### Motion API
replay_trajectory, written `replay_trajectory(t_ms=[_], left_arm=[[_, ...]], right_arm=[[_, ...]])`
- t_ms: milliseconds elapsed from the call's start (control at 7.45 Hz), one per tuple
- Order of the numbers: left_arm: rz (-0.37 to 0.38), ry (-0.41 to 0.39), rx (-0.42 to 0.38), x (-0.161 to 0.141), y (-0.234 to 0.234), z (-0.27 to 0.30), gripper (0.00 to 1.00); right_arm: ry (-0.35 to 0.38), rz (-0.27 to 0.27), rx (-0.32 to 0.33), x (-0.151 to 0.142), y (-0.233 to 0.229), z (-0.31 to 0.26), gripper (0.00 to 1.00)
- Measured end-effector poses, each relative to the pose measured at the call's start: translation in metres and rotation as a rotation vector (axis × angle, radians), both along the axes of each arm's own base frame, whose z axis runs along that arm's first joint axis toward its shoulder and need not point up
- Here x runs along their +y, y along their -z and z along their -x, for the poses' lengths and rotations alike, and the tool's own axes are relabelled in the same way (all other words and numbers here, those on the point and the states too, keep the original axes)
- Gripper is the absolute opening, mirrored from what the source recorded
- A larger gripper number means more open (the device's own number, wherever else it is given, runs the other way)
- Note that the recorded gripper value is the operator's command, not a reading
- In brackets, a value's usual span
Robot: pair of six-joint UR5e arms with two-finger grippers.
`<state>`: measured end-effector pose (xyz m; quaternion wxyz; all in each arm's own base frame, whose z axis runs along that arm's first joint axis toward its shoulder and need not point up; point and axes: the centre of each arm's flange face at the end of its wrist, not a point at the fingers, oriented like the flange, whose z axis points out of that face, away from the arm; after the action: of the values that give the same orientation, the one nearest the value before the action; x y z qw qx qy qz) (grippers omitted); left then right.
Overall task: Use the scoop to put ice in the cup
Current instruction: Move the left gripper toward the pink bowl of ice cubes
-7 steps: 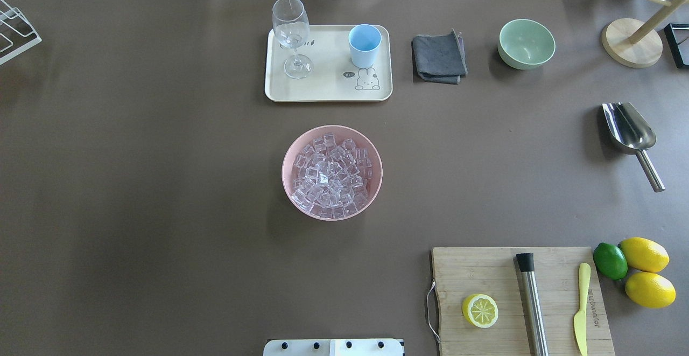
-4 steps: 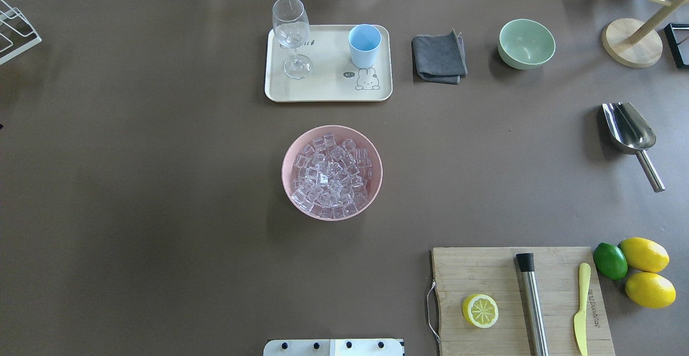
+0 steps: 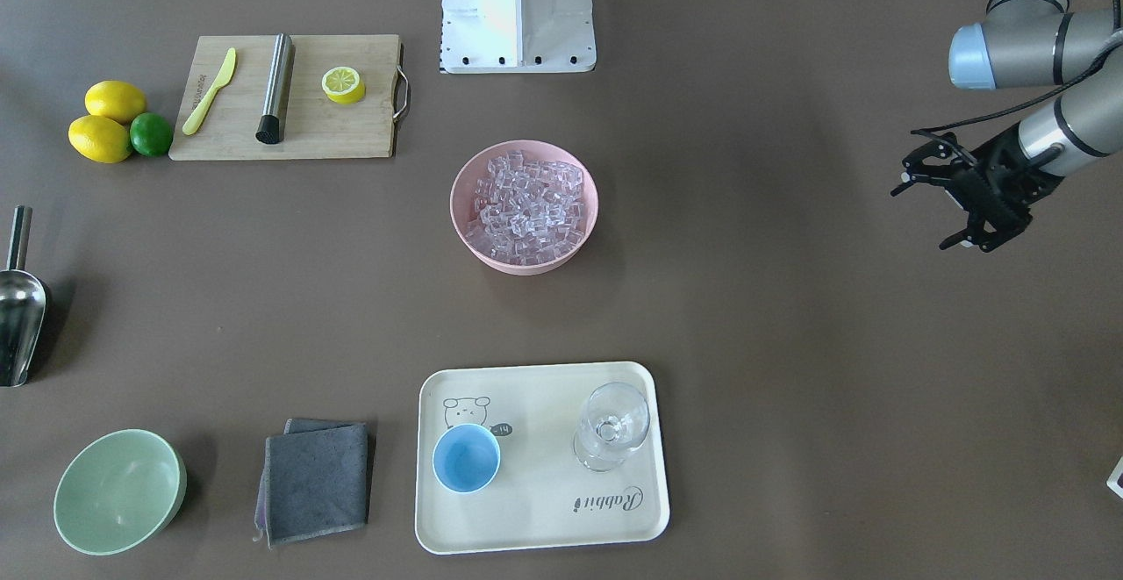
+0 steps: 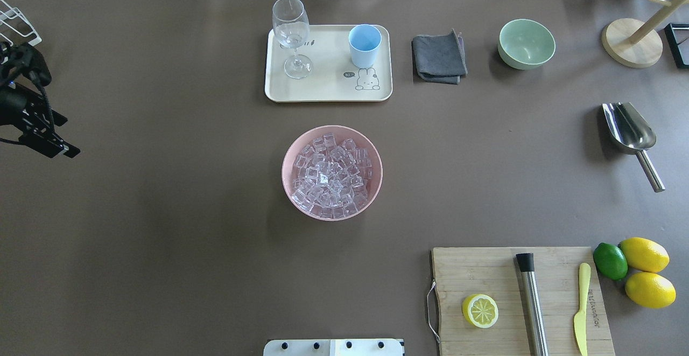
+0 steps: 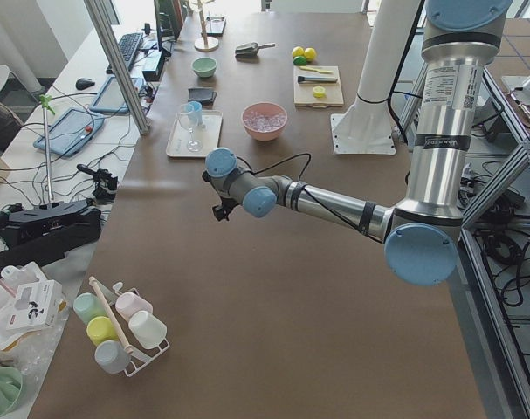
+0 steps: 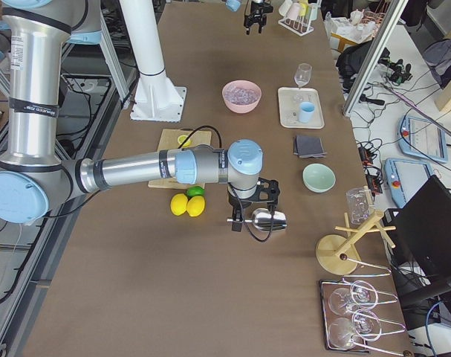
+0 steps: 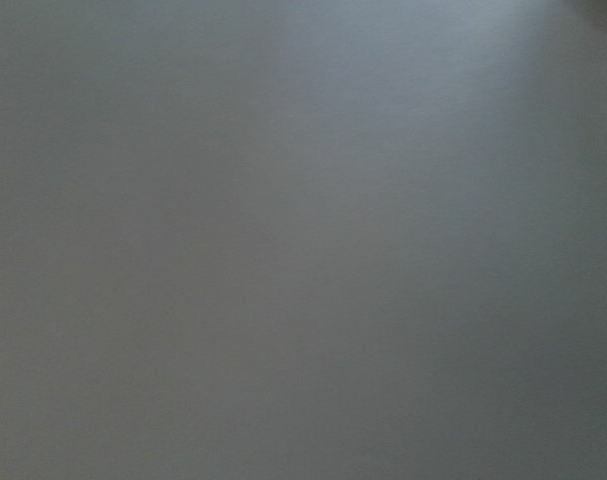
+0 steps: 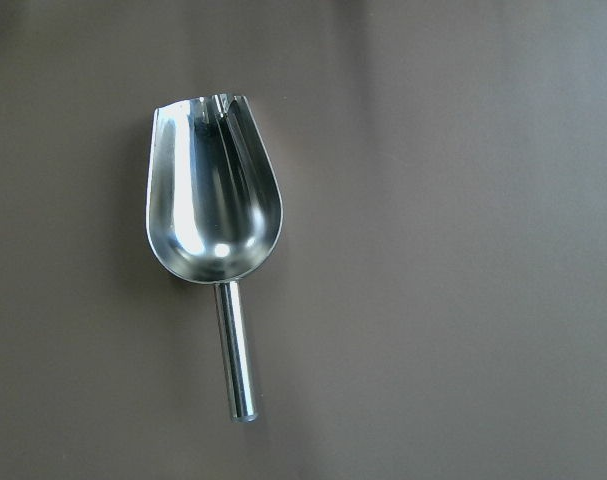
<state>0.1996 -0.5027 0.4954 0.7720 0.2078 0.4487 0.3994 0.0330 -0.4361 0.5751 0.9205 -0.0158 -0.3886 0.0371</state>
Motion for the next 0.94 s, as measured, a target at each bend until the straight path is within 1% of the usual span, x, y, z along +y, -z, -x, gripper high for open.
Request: replay_trajectory(t_ms=[134,268,403,537,671,805,939], left_arm=[[-0.059,-0.067,0.05,0.013,0.021,-0.022,0.99],[-0.101,-0.114,0.081,0.022,0.034,-0.04,0.99],[-0.123,-0.155,0.097,0.027,0.042,-0.06,0.99],[-0.142,-0.186,0.11,0.029,0.047,-0.078,0.99],[-0.184,-0.207,0.131,0.026,0.057,-0.095,0.99],[-0.231,-0.217,0.139,0.024,0.067,-0.115,0.99],[-0.263,-0.228,0.142,0.026,0.075,-0.133,0.99]], right_arm=[[0.0,0.005,0.004,-0.002,0.004,0.012,1.0],[-0.006,0.017,0.006,-0.003,0.009,0.023,1.0],[-0.011,0.021,0.013,0.0,0.015,0.031,1.0],[-0.016,0.003,0.015,0.003,0.016,0.037,1.0],[-0.028,-0.039,0.013,0.009,0.012,0.043,1.0],[-0.05,-0.071,0.017,0.012,0.002,0.051,1.0],[-0.092,-0.079,0.005,0.012,-0.005,0.063,1.0]])
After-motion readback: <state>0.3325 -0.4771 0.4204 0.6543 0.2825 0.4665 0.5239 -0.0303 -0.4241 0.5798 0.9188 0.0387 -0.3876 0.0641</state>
